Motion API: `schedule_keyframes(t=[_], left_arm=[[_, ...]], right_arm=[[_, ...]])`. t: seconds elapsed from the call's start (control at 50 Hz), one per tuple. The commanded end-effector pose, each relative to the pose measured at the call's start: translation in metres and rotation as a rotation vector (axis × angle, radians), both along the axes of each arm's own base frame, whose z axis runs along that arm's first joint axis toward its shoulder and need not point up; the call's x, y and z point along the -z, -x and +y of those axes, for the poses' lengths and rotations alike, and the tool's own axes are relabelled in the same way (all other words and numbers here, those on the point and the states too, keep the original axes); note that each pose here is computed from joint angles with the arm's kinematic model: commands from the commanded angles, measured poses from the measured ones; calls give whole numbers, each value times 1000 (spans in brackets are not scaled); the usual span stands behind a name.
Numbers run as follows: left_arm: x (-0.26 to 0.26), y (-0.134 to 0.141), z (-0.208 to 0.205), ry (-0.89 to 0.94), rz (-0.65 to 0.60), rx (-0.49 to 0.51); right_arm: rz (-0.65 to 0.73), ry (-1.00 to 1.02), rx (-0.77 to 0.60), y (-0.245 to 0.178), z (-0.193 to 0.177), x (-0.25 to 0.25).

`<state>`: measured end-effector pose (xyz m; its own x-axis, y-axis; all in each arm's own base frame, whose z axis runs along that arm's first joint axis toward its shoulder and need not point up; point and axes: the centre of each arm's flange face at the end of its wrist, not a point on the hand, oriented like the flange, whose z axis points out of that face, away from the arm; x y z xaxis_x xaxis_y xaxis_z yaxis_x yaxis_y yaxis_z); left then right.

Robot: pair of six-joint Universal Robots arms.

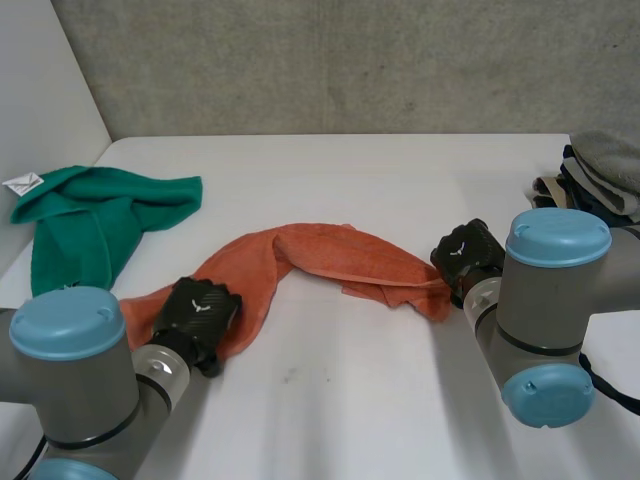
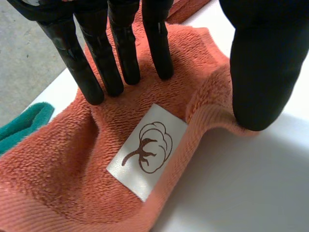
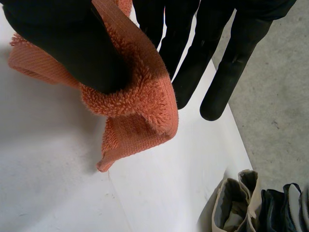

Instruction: Fold the laundry.

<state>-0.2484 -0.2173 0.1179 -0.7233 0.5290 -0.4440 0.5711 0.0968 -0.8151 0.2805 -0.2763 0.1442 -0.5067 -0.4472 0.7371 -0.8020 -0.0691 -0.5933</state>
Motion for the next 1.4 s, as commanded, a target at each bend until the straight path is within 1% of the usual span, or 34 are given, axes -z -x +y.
schedule_keyframes(t=[0.02,0.22,0.28,0.3,0.36,0.38,0.42,0.44,0.46,0.52,0.54,0.6,0.62,0.66,0.74,0.8,0.86,0.92,0.94,0.98,1.06,1.08,1.1,1.12,1.14,1.16,1.18,1.2,1.22,1.24,1.28,1.3,1.32,1.4], left_arm=[[-1,-2,-13,43,-11,-11],[-14,-5,-37,146,5,-42],[-29,-8,-42,185,16,-60],[-50,-11,-44,243,39,-71],[-84,-19,-47,336,77,-99],[-110,-27,-48,403,107,-123],[-137,-37,-46,471,132,-148],[-163,-45,-42,532,156,-170],[-177,-49,-39,562,168,-180],[-213,-58,-27,619,196,-184],[-219,-59,-25,618,200,-177],[-231,-60,-18,575,208,-142],[-232,-60,-17,560,210,-133],[-234,-60,-15,520,215,-116],[-225,-62,-27,468,203,-125],[-195,-59,-48,365,178,-134],[-174,-55,-63,302,159,-130],[-148,-43,-86,244,144,-113],[-138,-32,-99,235,143,-96],[-130,-20,-114,248,147,-85],[-145,-8,-155,413,188,-122],[-161,-1,-170,520,224,-121],[-167,0,-175,560,238,-120],[-176,2,-180,615,260,-117],[-201,3,-192,755,309,-126],[-215,5,-195,828,336,-123],[-229,6,-197,897,361,-119],[-254,7,-197,1021,406,-112],[-265,6,-196,1072,424,-111],[-274,5,-196,1115,441,-111],[-300,2,-190,1222,492,-117],[-304,1,-189,1241,502,-121],[-305,1,-188,1244,507,-124],[-295,2,-187,1185,513,-131]], right_arm=[[-1,-1,-4,0,1,0],[-5,14,3,1,-1,-7],[-11,45,14,5,-3,-22],[-8,54,18,7,-3,-26],[6,90,50,23,-4,-56],[26,110,69,34,-1,-77],[46,130,91,47,1,-99],[55,142,105,54,1,-109],[67,168,131,67,6,-132],[65,240,149,78,14,-167],[58,296,149,82,23,-192],[39,362,134,85,35,-219],[31,386,123,85,42,-231],[33,383,113,86,47,-236],[55,308,94,86,46,-226],[75,240,88,82,32,-207],[103,168,89,78,13,-183],[99,143,89,72,-5,-170],[98,143,91,70,-10,-167],[95,156,95,64,-30,-154],[56,300,116,54,-65,-156],[46,335,120,52,-71,-159],[32,383,127,50,-78,-164],[-14,520,141,46,-93,-181],[-29,565,142,45,-97,-187],[-70,677,151,42,-105,-205],[-93,742,157,42,-109,-215],[-120,816,159,41,-111,-227],[-138,865,161,41,-112,-235],[-180,983,169,41,-113,-252],[-212,1059,174,40,-112,-264],[-232,1112,174,40,-109,-272],[-236,1120,173,41,-108,-273],[-227,1067,163,40,-108,-257]])
